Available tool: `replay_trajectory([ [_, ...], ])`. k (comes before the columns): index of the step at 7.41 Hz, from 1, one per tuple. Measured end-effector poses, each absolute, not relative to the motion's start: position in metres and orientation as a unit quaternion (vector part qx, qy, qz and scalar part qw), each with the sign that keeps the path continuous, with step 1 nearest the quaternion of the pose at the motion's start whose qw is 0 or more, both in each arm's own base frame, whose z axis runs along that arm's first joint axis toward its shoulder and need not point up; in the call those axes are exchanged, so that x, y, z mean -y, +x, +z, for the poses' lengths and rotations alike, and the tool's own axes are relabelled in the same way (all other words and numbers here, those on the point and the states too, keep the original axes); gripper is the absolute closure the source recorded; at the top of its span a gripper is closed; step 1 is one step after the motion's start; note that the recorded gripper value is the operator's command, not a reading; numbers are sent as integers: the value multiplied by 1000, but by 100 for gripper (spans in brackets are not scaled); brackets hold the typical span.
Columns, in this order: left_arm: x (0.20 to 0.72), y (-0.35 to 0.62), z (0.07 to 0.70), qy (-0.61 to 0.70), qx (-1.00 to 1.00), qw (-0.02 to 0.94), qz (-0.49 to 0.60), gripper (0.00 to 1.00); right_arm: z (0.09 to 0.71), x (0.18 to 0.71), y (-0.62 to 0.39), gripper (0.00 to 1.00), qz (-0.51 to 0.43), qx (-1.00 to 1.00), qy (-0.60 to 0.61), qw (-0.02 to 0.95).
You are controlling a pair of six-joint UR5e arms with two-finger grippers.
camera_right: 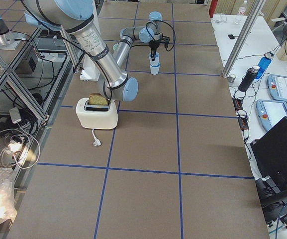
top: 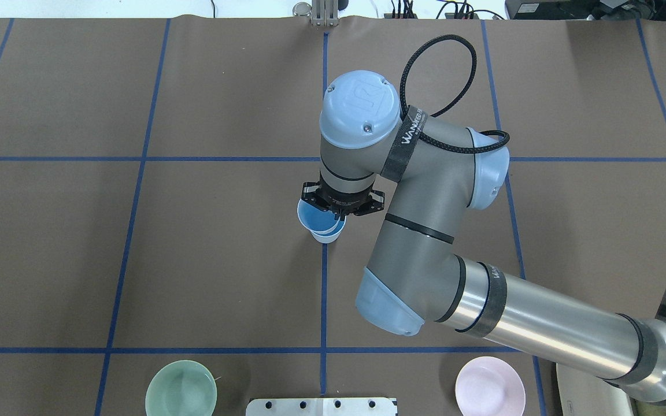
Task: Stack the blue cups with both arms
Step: 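Lower the held cup into the centre cup and open the right gripper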
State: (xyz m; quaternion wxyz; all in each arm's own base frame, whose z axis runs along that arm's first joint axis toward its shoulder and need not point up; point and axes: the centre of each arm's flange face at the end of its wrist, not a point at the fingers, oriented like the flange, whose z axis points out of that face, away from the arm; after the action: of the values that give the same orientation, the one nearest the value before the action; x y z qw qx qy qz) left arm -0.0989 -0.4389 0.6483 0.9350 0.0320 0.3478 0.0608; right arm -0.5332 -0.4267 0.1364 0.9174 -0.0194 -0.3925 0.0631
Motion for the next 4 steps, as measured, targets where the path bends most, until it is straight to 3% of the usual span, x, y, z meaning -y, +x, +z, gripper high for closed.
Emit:
replay_trajectory([
  [1, 439, -99, 648, 32, -348, 935, 61, 1, 142, 426, -538, 84, 61, 387, -21, 920],
  [2, 439, -99, 649, 32, -348, 935, 61, 1, 146, 425, -543, 52, 60, 383, -22, 921],
  [4, 439, -98, 649, 31, -348, 935, 61, 1, 152, 427, -545, 20, 60, 377, -13, 924],
])
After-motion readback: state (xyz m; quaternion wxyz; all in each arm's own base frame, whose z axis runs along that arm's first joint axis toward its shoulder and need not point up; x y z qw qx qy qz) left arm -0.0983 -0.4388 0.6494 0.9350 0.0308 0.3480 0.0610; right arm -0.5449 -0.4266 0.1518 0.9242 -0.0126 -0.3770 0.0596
